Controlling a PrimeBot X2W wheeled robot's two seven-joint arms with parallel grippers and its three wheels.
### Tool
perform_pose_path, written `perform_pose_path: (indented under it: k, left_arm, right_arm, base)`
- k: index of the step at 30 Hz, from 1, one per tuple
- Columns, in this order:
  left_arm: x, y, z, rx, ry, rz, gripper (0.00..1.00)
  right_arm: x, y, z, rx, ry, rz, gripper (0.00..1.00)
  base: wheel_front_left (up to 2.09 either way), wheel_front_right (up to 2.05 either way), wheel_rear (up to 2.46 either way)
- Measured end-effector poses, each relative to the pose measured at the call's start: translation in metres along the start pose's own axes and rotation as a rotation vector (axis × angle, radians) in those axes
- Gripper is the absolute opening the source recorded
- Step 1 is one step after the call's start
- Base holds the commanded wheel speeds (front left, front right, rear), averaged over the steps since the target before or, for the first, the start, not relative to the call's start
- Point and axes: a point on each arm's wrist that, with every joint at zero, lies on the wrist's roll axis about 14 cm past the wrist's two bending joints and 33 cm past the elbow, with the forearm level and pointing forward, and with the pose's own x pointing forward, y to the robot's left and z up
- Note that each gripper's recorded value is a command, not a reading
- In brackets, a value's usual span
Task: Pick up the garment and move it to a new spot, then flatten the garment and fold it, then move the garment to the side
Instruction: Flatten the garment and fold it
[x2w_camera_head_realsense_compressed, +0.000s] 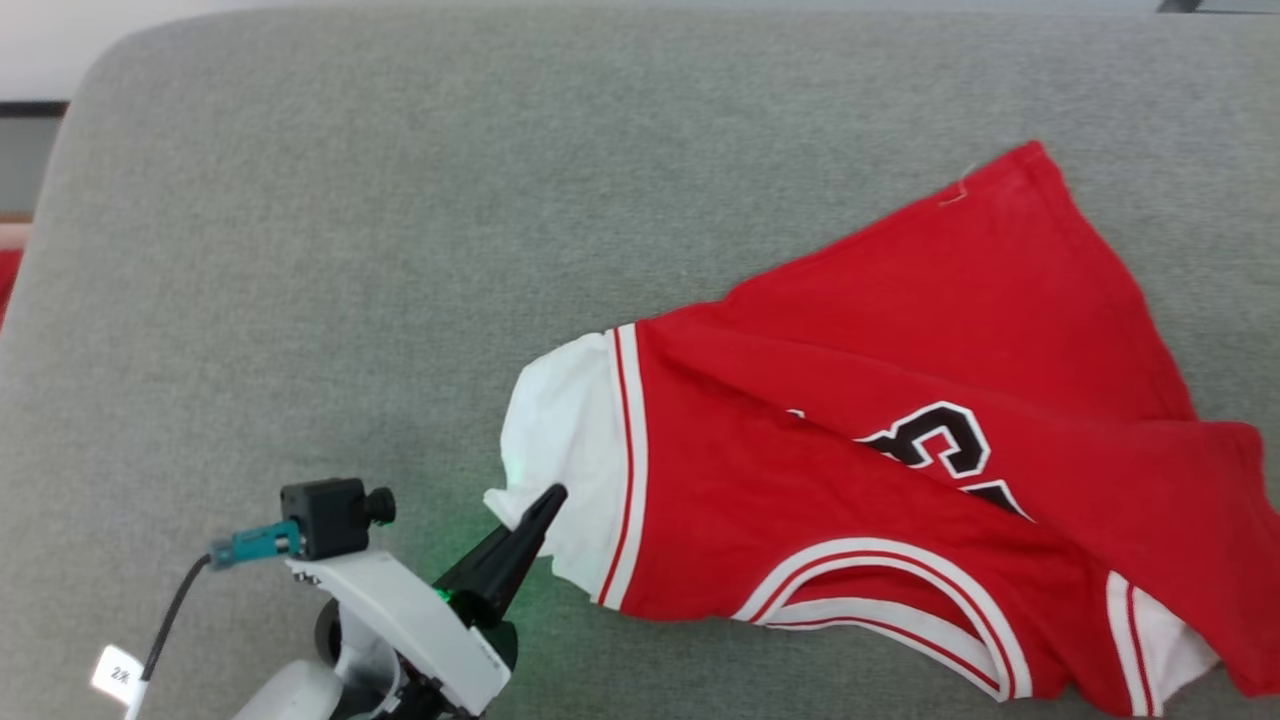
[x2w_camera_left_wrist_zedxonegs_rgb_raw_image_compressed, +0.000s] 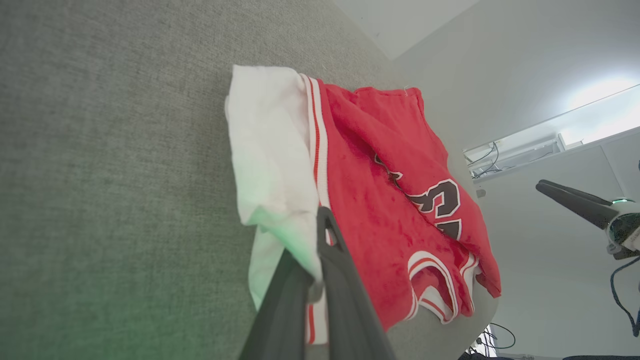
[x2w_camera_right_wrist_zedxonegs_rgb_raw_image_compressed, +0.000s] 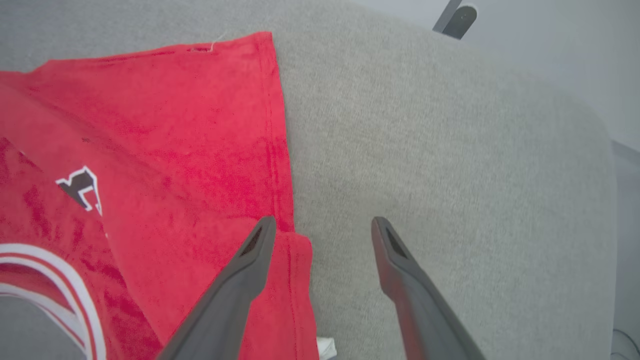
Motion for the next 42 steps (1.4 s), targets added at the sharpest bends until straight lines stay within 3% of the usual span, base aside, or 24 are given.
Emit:
perform_pose_path:
  k: [6,13,26,27,28,29,36,42]
  left_arm:
    - [0.002,0.006,0.0,-0.019,-0.006,0.009,0.0]
    - [0.009,0.015,0.0,-0.034,-0.009,0.021,0.0]
    - [0.023,0.039,-0.005,-0.059,0.006,0.06,0.0]
    - [0.023,0.04,-0.005,-0.06,0.006,0.063,0.0]
    - [0.023,0.041,-0.005,-0.06,0.007,0.064,0.0]
    - [0.023,0.041,-0.005,-0.059,0.007,0.062,0.0]
    - [0.023,0.037,0.001,-0.044,-0.012,0.052,0.0]
    - [0.021,0.041,0.053,0.045,-0.126,0.056,0.0]
  right_arm:
    - [0.046,0.021,0.037,-0.11,-0.012,0.056,1.0]
    - [0.11,0.035,0.061,-0.156,0.043,0.082,1.0]
    - [0.198,0.051,0.03,-0.181,0.209,0.128,1.0]
    - [0.2,0.053,0.028,-0.172,0.221,0.14,0.63]
    - [0.201,0.054,0.027,-0.164,0.231,0.147,0.38]
    - [0.201,0.053,0.027,-0.15,0.235,0.153,0.0]
    - [0.196,0.061,0.039,-0.106,0.149,0.174,0.0]
    - [0.18,0.049,0.091,0.039,-0.11,0.157,0.0]
  base:
    - [0.0,0.0,0.0]
    - [0.0,0.0,0.0]
    - [0.0,0.0,0.0]
    - [0.0,0.0,0.0]
    - [0.0,0.0,0.0]
    - [0.0,0.0,0.0]
    - [0.0,0.0,0.0]
    - [0.0,0.0,0.0]
